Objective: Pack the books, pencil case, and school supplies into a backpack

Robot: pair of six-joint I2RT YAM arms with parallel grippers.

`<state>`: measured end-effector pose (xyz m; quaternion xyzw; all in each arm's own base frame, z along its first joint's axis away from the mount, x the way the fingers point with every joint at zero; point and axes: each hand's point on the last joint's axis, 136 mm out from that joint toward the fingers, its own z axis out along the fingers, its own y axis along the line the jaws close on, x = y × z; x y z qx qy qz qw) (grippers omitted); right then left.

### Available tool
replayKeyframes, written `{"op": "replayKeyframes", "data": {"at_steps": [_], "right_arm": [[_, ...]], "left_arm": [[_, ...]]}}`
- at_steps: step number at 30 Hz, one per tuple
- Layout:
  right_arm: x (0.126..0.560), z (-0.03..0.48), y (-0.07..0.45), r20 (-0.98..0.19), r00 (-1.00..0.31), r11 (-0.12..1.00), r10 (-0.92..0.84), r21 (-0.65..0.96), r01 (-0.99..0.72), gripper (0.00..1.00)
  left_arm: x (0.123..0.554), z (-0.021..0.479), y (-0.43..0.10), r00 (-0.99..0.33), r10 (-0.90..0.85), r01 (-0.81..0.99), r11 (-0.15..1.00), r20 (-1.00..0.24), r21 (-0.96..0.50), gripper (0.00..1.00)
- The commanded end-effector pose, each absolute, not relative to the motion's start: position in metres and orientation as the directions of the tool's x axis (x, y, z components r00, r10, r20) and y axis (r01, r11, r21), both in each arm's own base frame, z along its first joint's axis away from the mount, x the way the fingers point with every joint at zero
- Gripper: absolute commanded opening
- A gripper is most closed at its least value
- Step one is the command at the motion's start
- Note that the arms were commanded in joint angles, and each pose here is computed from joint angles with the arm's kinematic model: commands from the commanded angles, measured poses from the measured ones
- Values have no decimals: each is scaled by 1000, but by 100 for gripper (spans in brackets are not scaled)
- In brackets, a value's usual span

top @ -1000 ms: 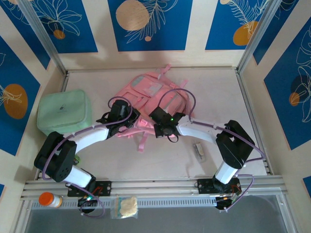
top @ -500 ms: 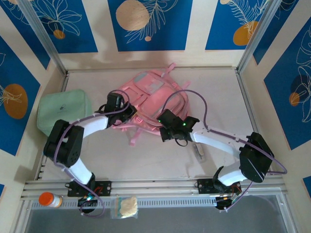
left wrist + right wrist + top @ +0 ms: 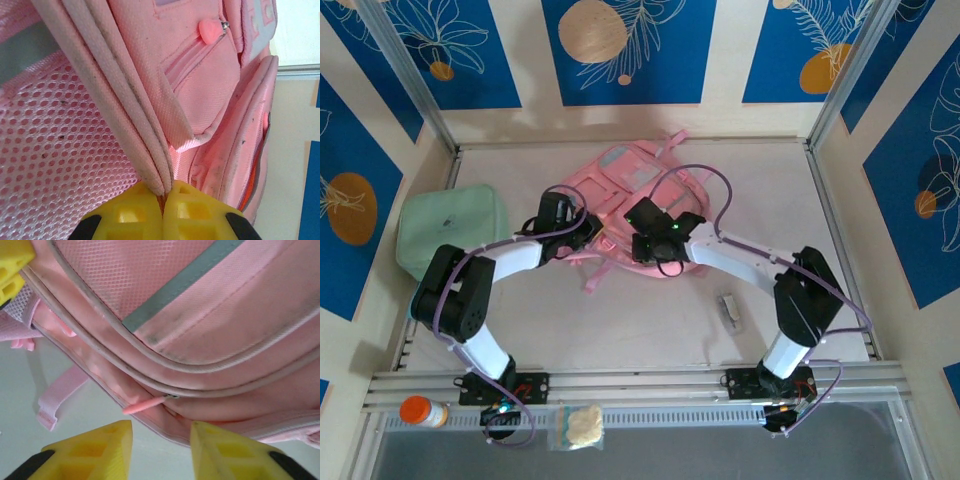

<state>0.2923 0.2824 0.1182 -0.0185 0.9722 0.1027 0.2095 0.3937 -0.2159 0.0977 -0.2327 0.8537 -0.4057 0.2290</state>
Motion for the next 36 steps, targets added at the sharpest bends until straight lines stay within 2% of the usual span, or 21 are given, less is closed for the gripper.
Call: {"op": "replayKeyframes", "data": {"at_steps": [1,4,7,18,26,36], "right_arm": [[281,106,278,-346,-928,986,139,140,95,38],[283,98,291,-336,-925,980,178,145,136,38],[288,91,290,-330,-920,978,210,73,197,39],[307,77,286,-377,-890,962,255,1,274,39],[301,59,292,-340,-908,967,243,14,253,23],[293,90,272,-407,-896,980,180,-9,201,0]], "left_arm": [[390,123,-230,-800,-559,-142,531,-220,-835,0],[390,123,-230,-798,-561,-146,533,-219,-833,0],[390,125,-232,-799,-561,-143,527,-217,-838,0],[391,122,-235,-804,-553,-141,533,-217,-834,0],[392,122,-235,-803,-557,-145,529,-213,-836,0],[394,116,-228,-799,-565,-168,540,-207,-825,0]]}}
